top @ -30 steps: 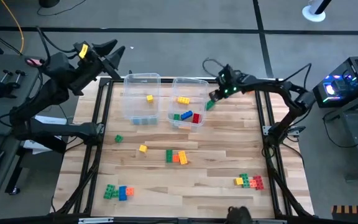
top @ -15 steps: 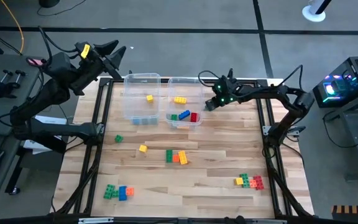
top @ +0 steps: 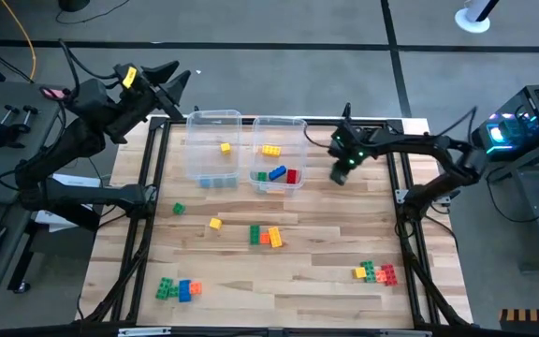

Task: Sort blocks by size
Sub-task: Put the green big game piece into the right transparent bin

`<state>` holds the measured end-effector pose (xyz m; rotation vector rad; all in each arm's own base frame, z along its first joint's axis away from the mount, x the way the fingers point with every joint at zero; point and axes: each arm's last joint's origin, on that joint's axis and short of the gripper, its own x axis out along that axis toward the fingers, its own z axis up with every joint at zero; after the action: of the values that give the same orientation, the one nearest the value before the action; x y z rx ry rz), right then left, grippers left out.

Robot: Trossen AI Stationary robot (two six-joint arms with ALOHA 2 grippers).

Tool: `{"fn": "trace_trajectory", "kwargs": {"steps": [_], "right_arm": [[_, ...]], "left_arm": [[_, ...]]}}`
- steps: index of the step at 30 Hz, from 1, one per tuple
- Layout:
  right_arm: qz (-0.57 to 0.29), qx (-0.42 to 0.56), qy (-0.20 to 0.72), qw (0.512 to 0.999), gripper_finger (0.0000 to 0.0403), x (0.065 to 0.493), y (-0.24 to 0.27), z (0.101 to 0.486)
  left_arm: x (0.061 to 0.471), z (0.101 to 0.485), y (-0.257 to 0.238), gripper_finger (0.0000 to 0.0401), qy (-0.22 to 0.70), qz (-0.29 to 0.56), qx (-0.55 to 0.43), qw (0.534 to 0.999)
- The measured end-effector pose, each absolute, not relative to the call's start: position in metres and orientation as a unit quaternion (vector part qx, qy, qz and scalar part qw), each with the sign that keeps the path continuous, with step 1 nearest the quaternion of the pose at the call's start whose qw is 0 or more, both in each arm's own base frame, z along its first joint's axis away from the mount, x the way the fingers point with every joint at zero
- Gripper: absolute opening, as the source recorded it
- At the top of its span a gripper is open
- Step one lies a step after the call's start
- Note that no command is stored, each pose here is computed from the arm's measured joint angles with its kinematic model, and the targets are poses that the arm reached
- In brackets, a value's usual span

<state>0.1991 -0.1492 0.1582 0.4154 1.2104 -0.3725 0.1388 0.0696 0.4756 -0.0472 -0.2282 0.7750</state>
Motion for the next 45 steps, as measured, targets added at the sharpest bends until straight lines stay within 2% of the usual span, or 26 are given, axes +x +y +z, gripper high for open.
{"fn": "trace_trajectory", "kwargs": {"steps": [4,8,12,17,21,27,32,36,45], "right_arm": [[-0.139,0.117,0.612,0.77,0.0,0.186,-0.142,0.167],[-0.152,0.117,0.612,0.767,0.0,0.182,-0.139,0.177],[-0.209,0.16,0.562,0.784,0.0,0.184,-0.141,0.21],[-0.34,0.312,0.437,0.772,0.0006,0.184,-0.141,0.237],[-0.368,0.351,0.439,0.741,0.0049,0.187,-0.136,0.232],[-0.433,0.415,0.404,0.691,0.0172,0.2,-0.131,0.215],[-0.494,0.423,0.428,0.628,0.0262,0.206,-0.124,0.194],[-0.537,0.434,0.423,0.587,0.0284,0.212,-0.119,0.182],[-0.546,0.412,0.462,0.565,0.0287,0.23,-0.116,0.147]], "left_arm": [[0.14,0.475,0.07,0.0202,-0.109,0.377,-0.022,0.919],[0.142,0.474,0.071,0.0202,-0.106,0.377,-0.022,0.92],[0.142,0.474,0.071,0.0202,-0.106,0.377,-0.022,0.92],[0.142,0.473,0.071,0.0202,-0.1,0.377,-0.022,0.92],[0.143,0.47,0.071,0.0202,-0.086,0.378,-0.022,0.921],[0.143,0.468,0.071,0.0202,-0.075,0.379,-0.022,0.922],[0.143,0.468,0.071,0.0202,-0.071,0.379,-0.022,0.922],[0.143,0.468,0.071,0.0202,-0.072,0.379,-0.02,0.922],[0.143,0.468,0.071,0.0202,-0.074,0.379,-0.019,0.922]]}}
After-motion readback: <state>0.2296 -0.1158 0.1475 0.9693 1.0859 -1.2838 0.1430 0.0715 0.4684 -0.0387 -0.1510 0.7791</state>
